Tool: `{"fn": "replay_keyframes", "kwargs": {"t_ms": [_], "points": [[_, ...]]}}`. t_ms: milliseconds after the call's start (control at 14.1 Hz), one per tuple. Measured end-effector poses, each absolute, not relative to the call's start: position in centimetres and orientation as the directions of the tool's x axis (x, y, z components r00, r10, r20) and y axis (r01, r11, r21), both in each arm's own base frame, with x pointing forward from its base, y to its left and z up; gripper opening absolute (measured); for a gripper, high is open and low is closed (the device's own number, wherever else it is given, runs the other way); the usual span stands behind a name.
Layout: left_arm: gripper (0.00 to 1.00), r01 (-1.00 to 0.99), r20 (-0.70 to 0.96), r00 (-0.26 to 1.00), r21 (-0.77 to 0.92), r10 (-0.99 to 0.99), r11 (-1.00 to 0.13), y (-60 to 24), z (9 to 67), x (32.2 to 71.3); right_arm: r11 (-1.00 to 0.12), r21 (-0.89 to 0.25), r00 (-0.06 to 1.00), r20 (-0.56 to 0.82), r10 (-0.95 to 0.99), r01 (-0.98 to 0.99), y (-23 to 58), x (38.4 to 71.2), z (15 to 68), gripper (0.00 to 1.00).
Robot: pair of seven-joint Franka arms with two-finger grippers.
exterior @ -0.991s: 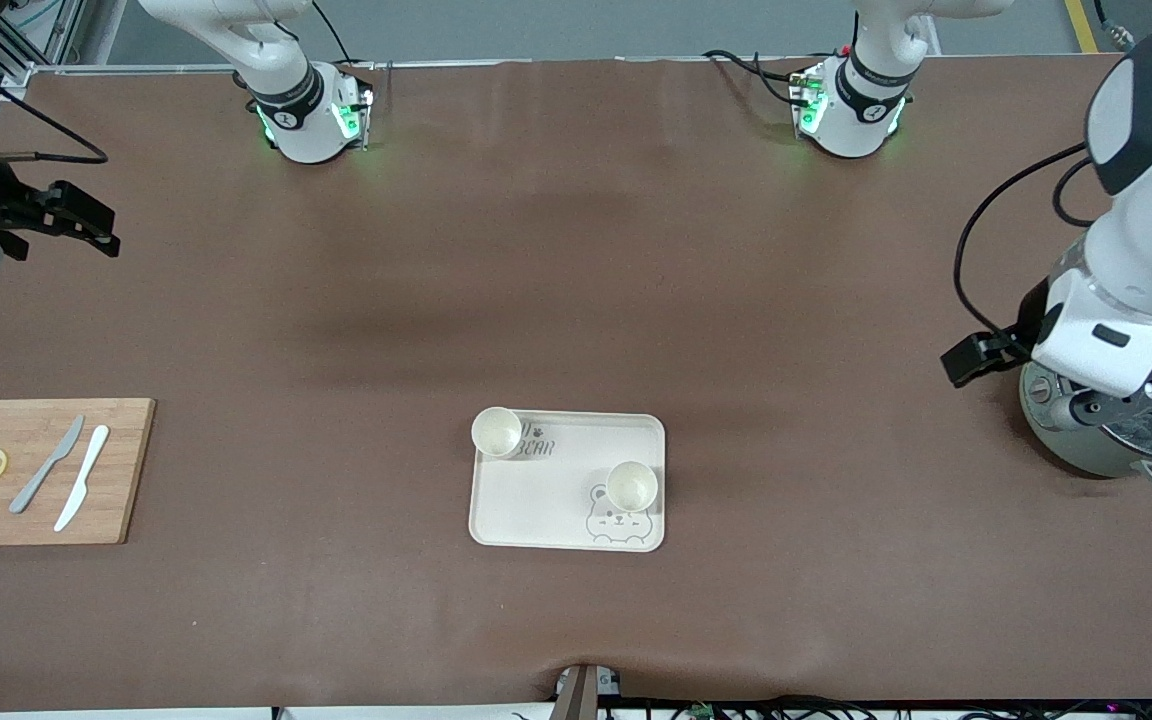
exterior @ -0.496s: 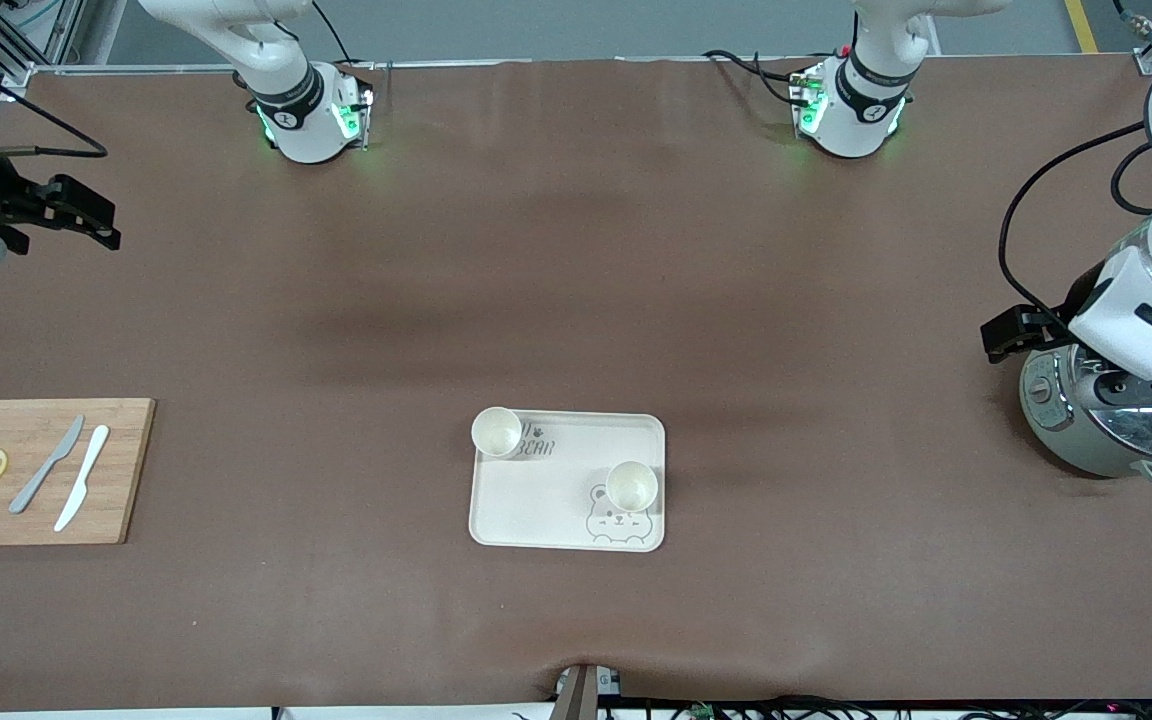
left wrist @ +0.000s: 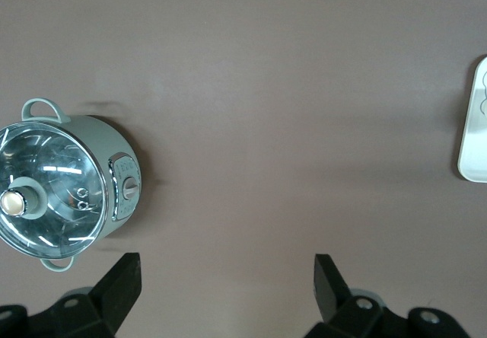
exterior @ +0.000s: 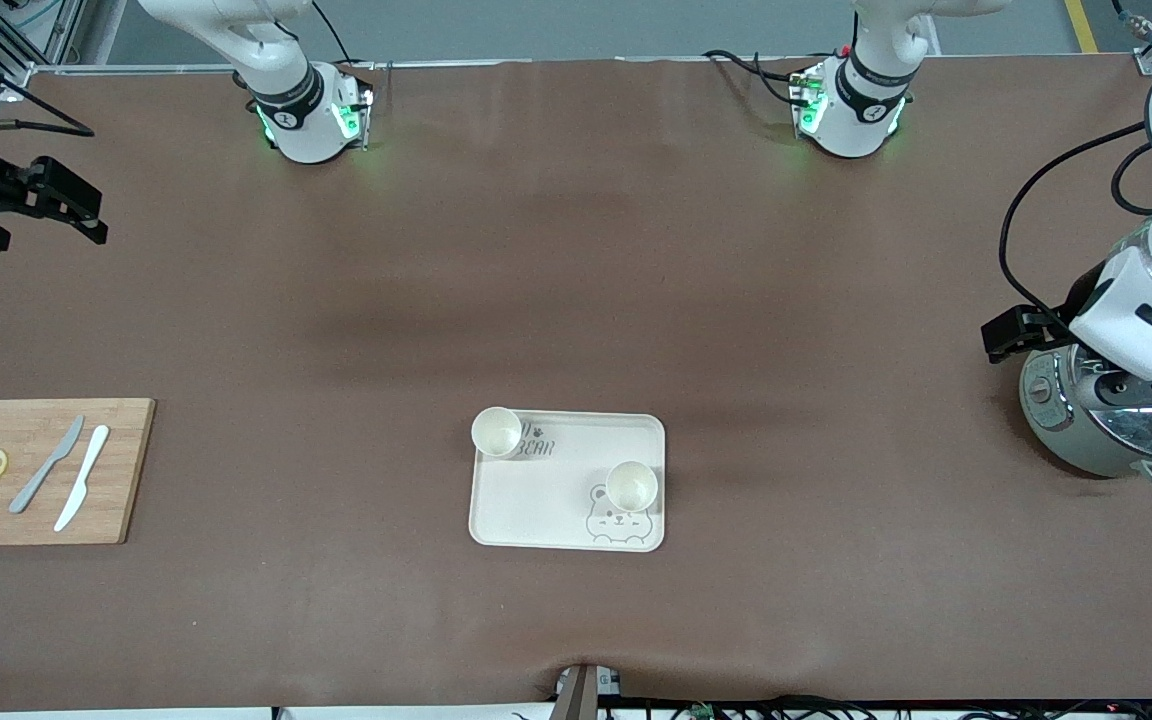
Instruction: Place white IKEA cup upright on tray with both arms
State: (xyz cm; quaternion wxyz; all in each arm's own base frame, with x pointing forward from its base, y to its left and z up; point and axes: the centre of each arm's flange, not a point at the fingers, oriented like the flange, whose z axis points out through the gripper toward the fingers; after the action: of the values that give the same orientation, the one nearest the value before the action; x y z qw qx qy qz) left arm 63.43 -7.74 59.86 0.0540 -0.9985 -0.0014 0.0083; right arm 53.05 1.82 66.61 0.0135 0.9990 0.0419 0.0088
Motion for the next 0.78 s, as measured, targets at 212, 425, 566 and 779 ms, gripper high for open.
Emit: {"fn": "replay_keyframes", "kwargs": {"t_ms": [212, 425, 566, 779], "points": [[1.0, 0.017, -0.005, 1.0, -0.109, 0.018, -0.994, -6.8, 62.0, 62.2, -0.997, 0.029, 0.997, 0.031, 0.076, 0.075, 1.4, 53.3, 67.2, 1.0], [1.0, 0.03, -0.031, 0.999, -0.111, 0.034, -0.993, -5.6, 63.3, 60.4, -0.998, 0.029, 0.999, 0.02, 0.048, 0.047, -0.1, 53.4, 67.0, 1.0], [1.0, 0.048, -0.049, 0.997, -0.067, 0.051, -0.997, -4.7, 62.9, 59.7, -0.999, 0.027, 1.0, -0.001, 0.026, 0.026, -1.4, 53.6, 66.3, 1.0], [1.0, 0.057, -0.04, 0.998, -0.045, 0.058, -0.997, -4.0, 62.4, 58.7, -0.999, 0.026, 0.999, -0.033, 0.022, 0.023, -1.5, 53.8, 65.4, 1.0]]}}
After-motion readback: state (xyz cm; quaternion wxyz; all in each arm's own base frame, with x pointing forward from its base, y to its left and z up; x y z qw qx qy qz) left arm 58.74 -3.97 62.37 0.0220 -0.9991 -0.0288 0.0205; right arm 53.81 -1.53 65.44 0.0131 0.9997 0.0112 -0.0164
